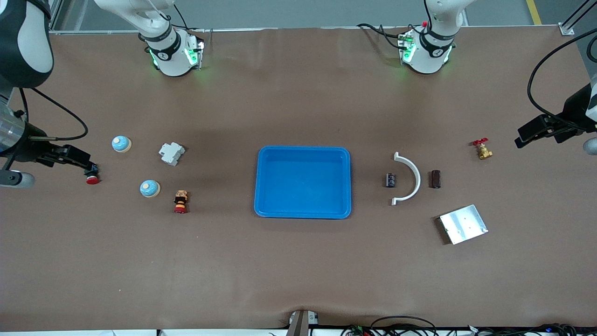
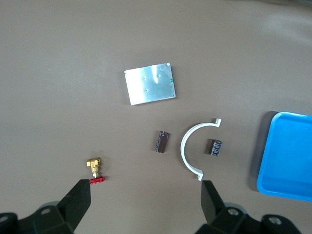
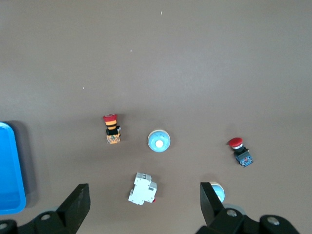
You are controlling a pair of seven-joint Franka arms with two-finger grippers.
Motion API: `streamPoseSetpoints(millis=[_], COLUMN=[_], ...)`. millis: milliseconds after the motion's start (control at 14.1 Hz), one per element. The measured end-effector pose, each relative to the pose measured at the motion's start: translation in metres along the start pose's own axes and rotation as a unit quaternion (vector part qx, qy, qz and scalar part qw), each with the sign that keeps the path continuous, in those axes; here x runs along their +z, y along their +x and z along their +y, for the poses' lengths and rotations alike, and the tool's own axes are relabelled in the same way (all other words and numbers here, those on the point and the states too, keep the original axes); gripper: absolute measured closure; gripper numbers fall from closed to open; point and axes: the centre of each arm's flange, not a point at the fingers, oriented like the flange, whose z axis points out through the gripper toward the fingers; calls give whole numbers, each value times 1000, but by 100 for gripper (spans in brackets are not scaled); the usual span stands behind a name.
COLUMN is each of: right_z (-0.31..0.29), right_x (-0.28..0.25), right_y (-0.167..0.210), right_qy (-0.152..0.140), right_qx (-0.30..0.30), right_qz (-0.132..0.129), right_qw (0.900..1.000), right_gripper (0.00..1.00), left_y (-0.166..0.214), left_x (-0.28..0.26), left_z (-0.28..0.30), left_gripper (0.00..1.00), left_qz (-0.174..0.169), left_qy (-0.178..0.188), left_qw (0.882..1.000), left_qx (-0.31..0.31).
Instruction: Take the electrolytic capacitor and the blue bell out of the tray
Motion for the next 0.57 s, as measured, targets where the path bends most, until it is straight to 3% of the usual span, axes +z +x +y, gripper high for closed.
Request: streamPoseSetpoints(millis=[354,566], right_z=[2,3], right_x=[-18,-17], right_y=[2,-1], right_qy=[1,0], right_qx=[1,-1], right_qz=[16,4], right_qw=[1000,1000], right_gripper=[0,0], left_y=[1,1], left_x=[1,0], left_z=[-2,-2], left_gripper=[0,0], left_qz=[0,0], left_qy=[3,4], left_qw=[1000,1000], left_qx=[-3,-3])
